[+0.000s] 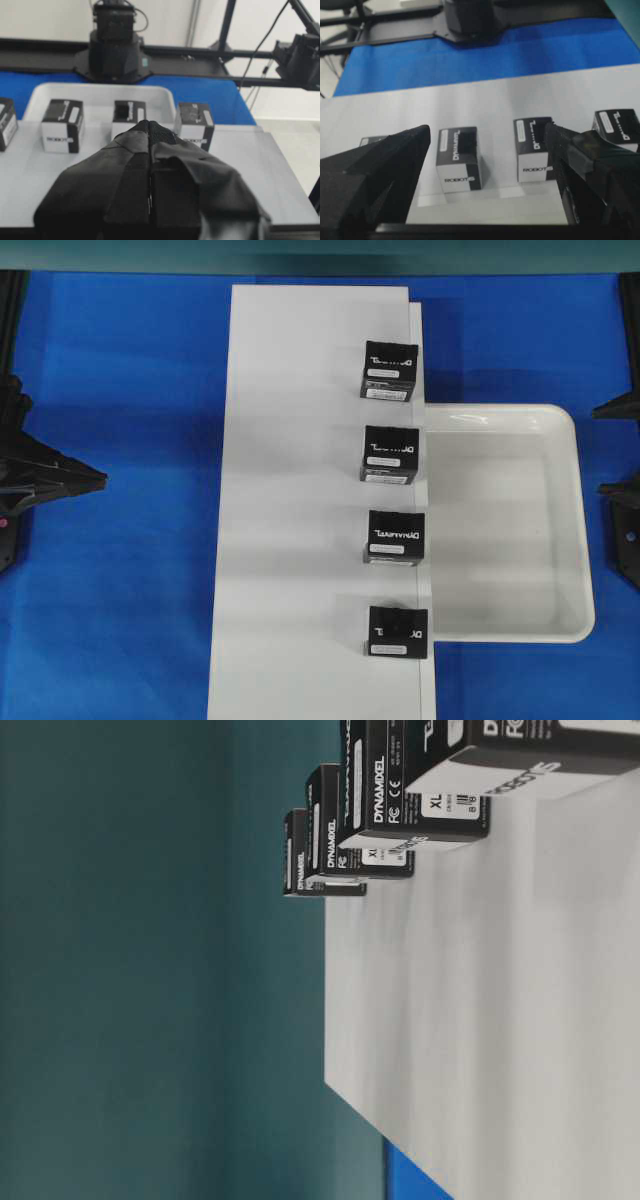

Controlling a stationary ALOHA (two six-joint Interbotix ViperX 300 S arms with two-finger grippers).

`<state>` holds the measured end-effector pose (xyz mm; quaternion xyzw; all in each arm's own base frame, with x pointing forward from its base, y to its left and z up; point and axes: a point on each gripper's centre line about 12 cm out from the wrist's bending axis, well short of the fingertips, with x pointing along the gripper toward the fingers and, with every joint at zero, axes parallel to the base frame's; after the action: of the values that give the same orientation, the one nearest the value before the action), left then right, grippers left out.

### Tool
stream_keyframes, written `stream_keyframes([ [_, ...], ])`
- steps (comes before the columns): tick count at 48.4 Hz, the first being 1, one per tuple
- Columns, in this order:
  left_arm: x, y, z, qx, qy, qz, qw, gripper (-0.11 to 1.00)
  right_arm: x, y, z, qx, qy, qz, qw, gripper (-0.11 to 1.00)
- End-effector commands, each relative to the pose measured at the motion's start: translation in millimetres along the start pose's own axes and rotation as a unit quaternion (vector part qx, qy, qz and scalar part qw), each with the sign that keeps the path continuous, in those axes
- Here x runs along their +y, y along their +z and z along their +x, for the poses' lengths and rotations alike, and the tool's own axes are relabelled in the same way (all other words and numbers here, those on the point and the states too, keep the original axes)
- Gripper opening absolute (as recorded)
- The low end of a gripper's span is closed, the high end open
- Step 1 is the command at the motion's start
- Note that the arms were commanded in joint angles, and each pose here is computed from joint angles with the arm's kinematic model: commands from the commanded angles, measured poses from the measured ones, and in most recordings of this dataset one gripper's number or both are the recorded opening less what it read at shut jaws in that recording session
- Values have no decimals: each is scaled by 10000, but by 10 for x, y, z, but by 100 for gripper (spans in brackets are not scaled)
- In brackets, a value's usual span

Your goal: Place the box from the white plastic tray onto the white base.

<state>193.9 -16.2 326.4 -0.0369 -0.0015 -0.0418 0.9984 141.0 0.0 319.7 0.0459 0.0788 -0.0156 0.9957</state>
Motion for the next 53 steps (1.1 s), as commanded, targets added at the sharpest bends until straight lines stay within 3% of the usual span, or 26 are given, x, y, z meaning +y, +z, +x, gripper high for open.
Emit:
stream_keyframes([
  [1, -9, 115, 11, -153, -12, 15, 9999, -7, 6, 31, 6, -57, 16, -6, 10000, 93],
  [53, 12, 122, 8, -157, 42, 1, 9999, -7, -22, -123, 10, 284, -76, 97, 9995, 93],
])
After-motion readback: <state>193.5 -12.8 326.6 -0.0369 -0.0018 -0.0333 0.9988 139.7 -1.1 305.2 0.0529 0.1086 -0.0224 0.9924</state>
